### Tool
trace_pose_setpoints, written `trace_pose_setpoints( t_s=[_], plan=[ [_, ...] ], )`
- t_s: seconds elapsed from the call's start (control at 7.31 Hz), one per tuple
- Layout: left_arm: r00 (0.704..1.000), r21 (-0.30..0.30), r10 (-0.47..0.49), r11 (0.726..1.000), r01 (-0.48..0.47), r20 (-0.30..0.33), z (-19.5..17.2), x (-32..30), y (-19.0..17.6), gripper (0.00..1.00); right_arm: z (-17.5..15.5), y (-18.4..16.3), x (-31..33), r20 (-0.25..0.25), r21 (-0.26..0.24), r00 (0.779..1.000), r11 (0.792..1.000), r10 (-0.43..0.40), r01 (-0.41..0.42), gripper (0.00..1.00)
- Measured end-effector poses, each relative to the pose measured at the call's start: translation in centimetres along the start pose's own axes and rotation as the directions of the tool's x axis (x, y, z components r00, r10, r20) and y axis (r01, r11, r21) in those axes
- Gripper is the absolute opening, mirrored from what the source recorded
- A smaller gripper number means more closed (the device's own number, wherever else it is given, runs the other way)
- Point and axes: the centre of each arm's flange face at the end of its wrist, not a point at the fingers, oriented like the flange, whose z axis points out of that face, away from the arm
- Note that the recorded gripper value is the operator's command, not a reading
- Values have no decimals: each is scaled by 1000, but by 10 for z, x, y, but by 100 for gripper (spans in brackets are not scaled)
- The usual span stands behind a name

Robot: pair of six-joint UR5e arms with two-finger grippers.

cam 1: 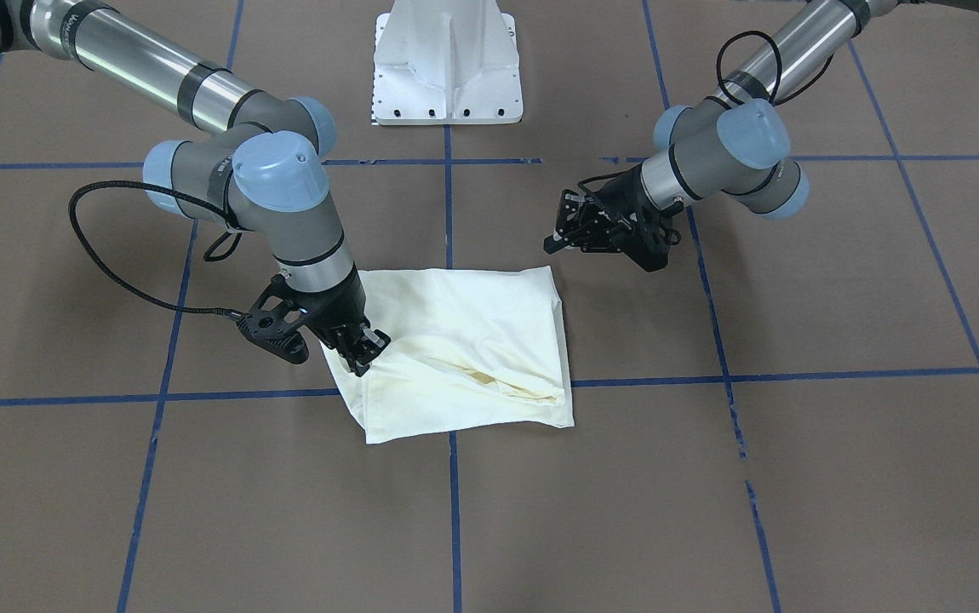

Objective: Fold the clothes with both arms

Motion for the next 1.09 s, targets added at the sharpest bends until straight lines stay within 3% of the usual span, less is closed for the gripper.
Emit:
trace_pose_setpoints(
  t_s=[0.14,0.55,1.09],
  plan=[
    [1000,21,-26,999,26,-8,-2,14,-9,0,-1,-3,0,1,3,1000,1000,-17,17,100],
    [994,100,-87,992,80,60,21,31,-41,0,-6,-10,-1,6,-6,999,999,-52,52,100],
    [982,101,-131,988,118,136,36,-9,-36,0,-15,-13,-2,18,-34,997,997,-74,75,100]
  ],
)
